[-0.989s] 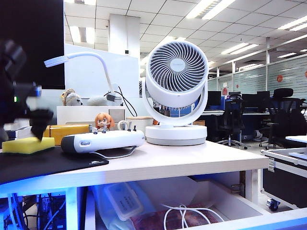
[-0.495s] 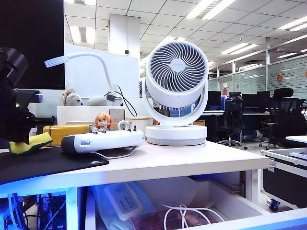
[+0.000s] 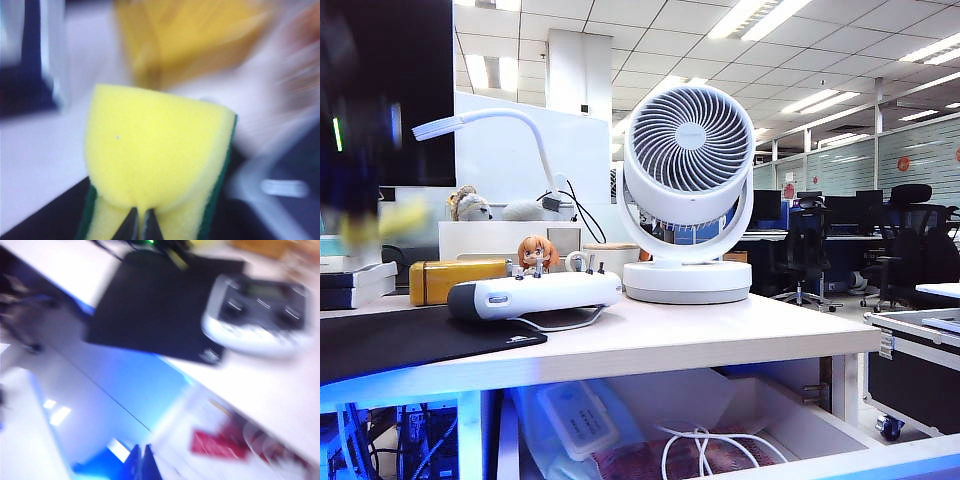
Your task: Open the drawer, place the cleaning sponge inside, then close the drawer.
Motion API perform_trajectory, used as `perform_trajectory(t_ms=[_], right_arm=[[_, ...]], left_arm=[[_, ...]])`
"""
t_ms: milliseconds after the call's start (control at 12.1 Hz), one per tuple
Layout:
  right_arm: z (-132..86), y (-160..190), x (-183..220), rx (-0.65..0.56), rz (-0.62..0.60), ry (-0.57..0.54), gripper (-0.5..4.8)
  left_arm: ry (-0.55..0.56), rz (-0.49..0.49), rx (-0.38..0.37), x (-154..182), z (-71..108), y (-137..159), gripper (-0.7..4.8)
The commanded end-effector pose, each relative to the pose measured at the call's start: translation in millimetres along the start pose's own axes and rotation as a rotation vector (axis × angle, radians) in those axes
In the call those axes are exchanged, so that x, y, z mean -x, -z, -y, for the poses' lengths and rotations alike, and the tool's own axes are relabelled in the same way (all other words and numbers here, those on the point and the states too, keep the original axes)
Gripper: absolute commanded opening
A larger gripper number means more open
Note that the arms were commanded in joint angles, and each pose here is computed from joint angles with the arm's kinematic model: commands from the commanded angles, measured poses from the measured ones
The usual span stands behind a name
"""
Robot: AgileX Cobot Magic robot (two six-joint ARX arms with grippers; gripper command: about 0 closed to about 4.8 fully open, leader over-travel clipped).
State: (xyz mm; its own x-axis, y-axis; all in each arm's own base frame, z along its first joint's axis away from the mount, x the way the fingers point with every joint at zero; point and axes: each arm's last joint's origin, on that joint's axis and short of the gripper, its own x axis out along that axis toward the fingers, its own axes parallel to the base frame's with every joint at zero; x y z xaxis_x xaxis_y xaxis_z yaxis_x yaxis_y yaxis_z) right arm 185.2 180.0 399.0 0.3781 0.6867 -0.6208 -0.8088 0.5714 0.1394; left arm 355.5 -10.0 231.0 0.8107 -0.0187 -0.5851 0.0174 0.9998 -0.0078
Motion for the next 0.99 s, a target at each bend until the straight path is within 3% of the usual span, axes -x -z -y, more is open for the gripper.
perform_trajectory(t_ms=[82,330,577,824,989], right_arm=[[-2.8,11.7,16.4,-0.016,-0.081,0.073,-0.06],[-4.6,20.0,30.4,-0.026,-0.12,0.128,-0.06],[-6.6,21.6,43.0,-0.018,-0.089,0.174,-0.06],[-10.2,23.3,59.3,-0.032,-0.031,0.196,-0.06],[-12.2,24.9,66.9,-0.037,-0.009,0.198,-0.06]], left_arm=[[0.192,0.018,-0.073,67.0,28.8,-16.0,-0.06],[0.374,0.009,-0.16,104.0,71.8,-12.9,-0.05],[0.56,-0.071,-0.268,115.9,122.5,4.9,-0.05],[0.653,-0.169,-0.326,108.1,164.6,27.2,-0.06],[0.675,-0.239,-0.358,95.0,183.1,42.8,-0.06]])
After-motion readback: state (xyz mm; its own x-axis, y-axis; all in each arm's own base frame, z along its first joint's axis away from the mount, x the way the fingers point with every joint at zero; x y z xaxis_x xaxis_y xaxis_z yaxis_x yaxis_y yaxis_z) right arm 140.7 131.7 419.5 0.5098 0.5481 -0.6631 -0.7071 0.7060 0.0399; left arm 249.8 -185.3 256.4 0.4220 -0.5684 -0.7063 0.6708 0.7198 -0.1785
